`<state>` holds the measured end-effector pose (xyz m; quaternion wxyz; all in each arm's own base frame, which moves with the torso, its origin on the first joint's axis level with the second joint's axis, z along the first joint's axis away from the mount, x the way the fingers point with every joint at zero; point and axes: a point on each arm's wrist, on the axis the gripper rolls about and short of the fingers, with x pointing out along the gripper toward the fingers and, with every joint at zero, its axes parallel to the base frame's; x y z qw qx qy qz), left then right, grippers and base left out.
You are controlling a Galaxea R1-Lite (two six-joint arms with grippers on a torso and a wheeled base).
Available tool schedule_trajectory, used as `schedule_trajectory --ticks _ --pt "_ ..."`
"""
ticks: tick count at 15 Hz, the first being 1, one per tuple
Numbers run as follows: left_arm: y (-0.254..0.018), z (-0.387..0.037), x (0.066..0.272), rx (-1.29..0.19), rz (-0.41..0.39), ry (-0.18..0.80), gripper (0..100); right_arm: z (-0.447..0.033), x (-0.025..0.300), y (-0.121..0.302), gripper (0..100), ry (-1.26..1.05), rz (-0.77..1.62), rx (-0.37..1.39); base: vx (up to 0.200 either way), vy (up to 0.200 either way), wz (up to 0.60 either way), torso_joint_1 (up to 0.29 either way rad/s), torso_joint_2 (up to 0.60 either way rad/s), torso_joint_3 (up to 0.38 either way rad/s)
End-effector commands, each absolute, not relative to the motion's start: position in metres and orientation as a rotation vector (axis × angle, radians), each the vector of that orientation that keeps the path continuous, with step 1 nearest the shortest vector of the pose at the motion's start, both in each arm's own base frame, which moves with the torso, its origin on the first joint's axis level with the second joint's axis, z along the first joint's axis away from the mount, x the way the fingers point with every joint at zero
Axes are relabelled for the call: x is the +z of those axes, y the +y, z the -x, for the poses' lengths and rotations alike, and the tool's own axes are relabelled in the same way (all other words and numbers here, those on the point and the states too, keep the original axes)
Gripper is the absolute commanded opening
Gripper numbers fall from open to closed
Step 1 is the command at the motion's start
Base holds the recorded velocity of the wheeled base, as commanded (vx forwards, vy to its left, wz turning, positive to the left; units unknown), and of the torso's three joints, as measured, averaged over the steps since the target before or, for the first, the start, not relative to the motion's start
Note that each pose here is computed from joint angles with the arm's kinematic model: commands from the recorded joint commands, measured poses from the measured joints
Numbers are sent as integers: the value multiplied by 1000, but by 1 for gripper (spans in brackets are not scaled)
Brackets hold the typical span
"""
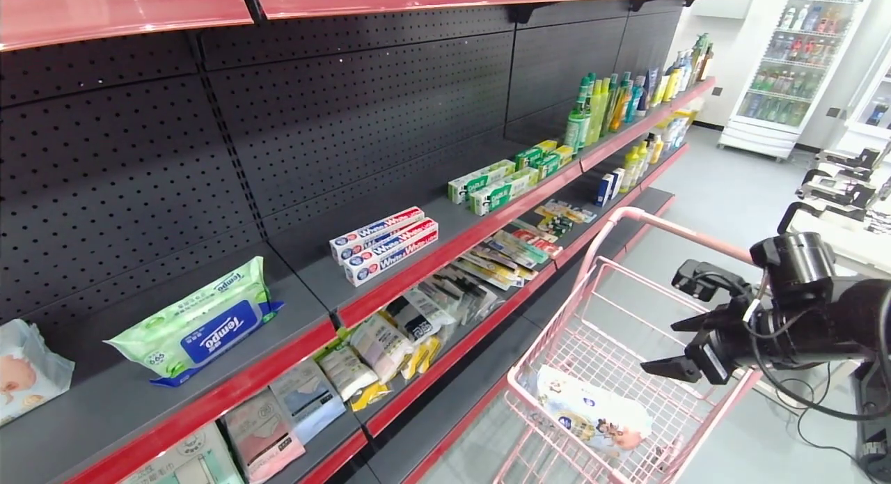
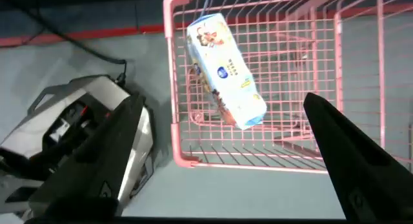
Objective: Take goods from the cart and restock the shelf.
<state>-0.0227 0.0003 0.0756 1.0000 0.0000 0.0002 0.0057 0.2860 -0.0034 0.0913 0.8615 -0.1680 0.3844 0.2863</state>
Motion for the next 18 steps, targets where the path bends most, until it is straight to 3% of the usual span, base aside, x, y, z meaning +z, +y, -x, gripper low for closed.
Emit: schedule_trajectory --ticks 1,18 --pt "0 23 76 12 0 2 100 -295 63 1 100 894 330 640 0 0 0 0 0 0" --pt "0 23 76 12 0 2 100 -308 28 3 100 917 382 693 0 0 0 -100 218 116"
